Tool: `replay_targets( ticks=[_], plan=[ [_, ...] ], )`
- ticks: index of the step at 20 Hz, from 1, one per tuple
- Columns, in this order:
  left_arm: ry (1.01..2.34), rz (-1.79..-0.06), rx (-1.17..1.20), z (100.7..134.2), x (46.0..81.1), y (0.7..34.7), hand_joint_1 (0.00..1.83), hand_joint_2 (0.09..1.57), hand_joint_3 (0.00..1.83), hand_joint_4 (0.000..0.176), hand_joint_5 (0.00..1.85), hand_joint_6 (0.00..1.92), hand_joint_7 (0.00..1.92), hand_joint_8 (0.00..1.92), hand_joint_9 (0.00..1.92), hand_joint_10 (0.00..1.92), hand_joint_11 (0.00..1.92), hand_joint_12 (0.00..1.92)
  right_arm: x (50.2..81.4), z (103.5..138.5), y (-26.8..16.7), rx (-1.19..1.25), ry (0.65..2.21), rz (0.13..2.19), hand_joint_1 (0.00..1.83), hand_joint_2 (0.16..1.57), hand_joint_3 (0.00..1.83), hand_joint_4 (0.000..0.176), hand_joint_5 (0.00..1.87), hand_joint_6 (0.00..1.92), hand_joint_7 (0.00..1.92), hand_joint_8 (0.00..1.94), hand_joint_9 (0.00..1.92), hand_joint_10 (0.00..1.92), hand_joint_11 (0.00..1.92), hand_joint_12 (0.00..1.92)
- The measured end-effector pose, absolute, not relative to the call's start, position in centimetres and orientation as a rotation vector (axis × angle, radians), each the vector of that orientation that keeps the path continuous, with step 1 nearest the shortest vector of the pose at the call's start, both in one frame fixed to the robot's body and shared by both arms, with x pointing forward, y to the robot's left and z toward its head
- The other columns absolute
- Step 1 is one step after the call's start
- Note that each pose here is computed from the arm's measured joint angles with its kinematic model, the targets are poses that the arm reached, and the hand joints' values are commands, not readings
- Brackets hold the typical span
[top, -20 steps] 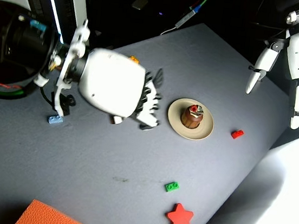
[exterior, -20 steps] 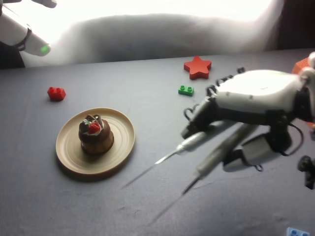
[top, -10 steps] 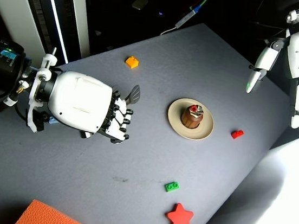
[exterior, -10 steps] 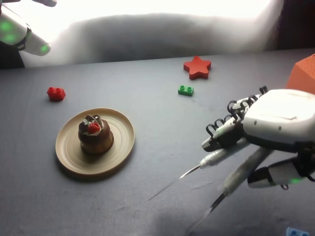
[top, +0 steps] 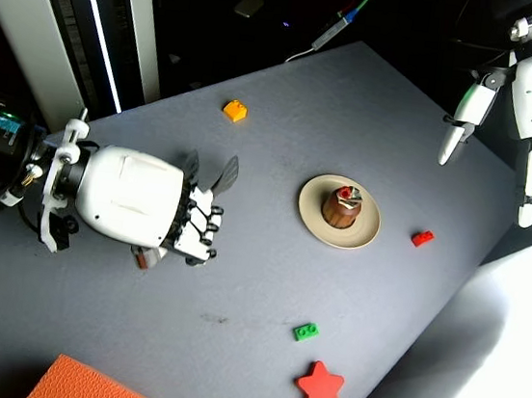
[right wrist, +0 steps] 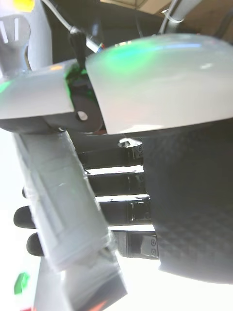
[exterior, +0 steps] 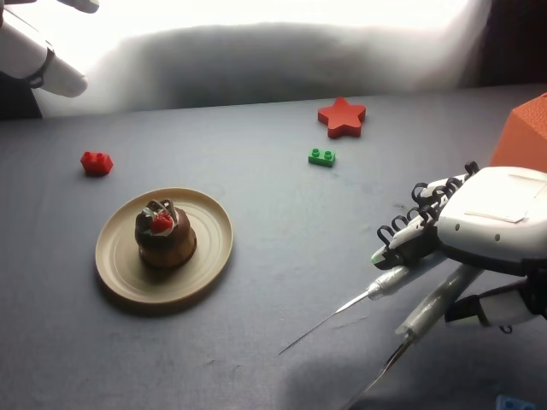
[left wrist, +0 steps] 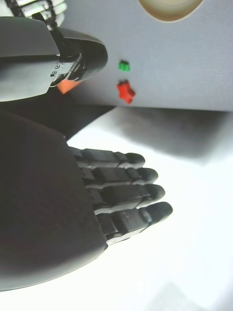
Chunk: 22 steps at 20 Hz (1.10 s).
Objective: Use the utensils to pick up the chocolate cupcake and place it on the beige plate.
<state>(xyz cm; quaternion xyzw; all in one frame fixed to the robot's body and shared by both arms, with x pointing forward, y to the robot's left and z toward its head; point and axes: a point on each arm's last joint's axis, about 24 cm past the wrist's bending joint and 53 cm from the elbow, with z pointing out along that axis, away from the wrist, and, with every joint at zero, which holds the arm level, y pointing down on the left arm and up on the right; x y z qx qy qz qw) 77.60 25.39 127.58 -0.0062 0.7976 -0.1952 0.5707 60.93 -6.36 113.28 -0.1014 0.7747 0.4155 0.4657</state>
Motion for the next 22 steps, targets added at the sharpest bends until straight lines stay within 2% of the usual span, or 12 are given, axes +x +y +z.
replay_targets(
  ticks=[3, 7, 9, 13, 15, 17, 20, 21, 22],
  plan=[
    [1.871, -0.458, -0.014, 127.59, 77.60, 25.39, 0.41, 1.06, 0.00, 0.000, 0.18, 0.00, 0.20, 0.00, 0.14, 0.00, 0.00, 0.30, 60.88, 113.30, -6.27, -0.252, 1.901, 1.022, 1.07, 1.07, 0.00, 0.000, 0.74, 0.01, 0.77, 0.01, 0.84, 0.01, 0.40, 1.05],
    [1.871, -0.458, -0.014, 127.59, 77.61, 25.39, 0.39, 1.06, 0.00, 0.000, 0.18, 0.00, 0.23, 0.01, 0.14, 0.00, 0.00, 0.30, 60.92, 113.36, -6.26, -0.253, 1.900, 1.021, 1.02, 1.08, 0.00, 0.000, 0.66, 0.00, 0.72, 0.00, 0.80, 0.00, 0.37, 1.03],
    [1.871, -0.458, -0.014, 127.59, 77.61, 25.39, 0.40, 1.06, 0.00, 0.000, 0.18, 0.00, 0.23, 0.00, 0.16, 0.00, 0.00, 0.38, 61.00, 113.40, -6.46, -0.255, 1.898, 1.014, 0.96, 1.09, 0.01, 0.000, 0.59, 0.00, 0.60, 0.00, 0.67, 0.00, 0.29, 0.99],
    [1.871, -0.458, -0.014, 127.58, 77.60, 25.39, 0.41, 1.06, 0.00, 0.000, 0.18, 0.00, 0.23, 0.00, 0.15, 0.00, 0.00, 0.37, 61.01, 113.43, -6.52, -0.262, 1.895, 1.007, 0.83, 1.10, 0.00, 0.000, 0.48, 0.00, 0.44, 0.00, 0.47, 0.00, 0.14, 0.94],
    [1.871, -0.458, -0.014, 127.58, 77.60, 25.39, 0.42, 1.06, 0.00, 0.000, 0.17, 0.00, 0.23, 0.00, 0.14, 0.00, 0.00, 0.34, 61.04, 113.49, -6.54, -0.262, 1.893, 1.006, 0.79, 1.09, 0.00, 0.000, 0.46, 0.00, 0.42, 0.00, 0.43, 0.00, 0.10, 0.97],
    [1.871, -0.458, -0.014, 127.58, 77.60, 25.39, 0.45, 1.06, 0.00, 0.000, 0.17, 0.00, 0.22, 0.00, 0.15, 0.01, 0.00, 0.33, 61.03, 113.53, -6.51, -0.264, 1.891, 1.007, 0.58, 1.08, 0.00, 0.000, 0.30, 0.00, 0.32, 0.00, 0.32, 0.00, 0.01, 1.00],
    [1.871, -0.458, -0.014, 127.58, 77.60, 25.39, 0.41, 1.07, 0.00, 0.000, 0.15, 0.00, 0.20, 0.00, 0.14, 0.00, 0.00, 0.30, 61.03, 113.53, -6.51, -0.265, 1.891, 1.006, 0.22, 1.04, 0.00, 0.000, 0.11, 0.00, 0.16, 0.00, 0.15, 0.00, 0.00, 0.67],
    [1.871, -0.458, -0.014, 127.58, 77.60, 25.39, 0.42, 1.06, 0.00, 0.000, 0.16, 0.00, 0.20, 0.00, 0.14, 0.00, 0.00, 0.30, 61.02, 113.51, -6.51, -0.265, 1.891, 1.006, 0.18, 1.02, 0.00, 0.000, 0.09, 0.00, 0.13, 0.00, 0.14, 0.00, 0.00, 0.63],
    [1.871, -0.458, -0.014, 127.58, 77.60, 25.39, 0.43, 1.07, 0.00, 0.000, 0.15, 0.00, 0.20, 0.00, 0.13, 0.00, 0.00, 0.25, 61.03, 113.52, -6.53, -0.266, 1.891, 1.005, 0.08, 0.98, 0.00, 0.000, 0.02, 0.00, 0.03, 0.01, 0.07, 0.01, 0.00, 0.41]
  ],
)
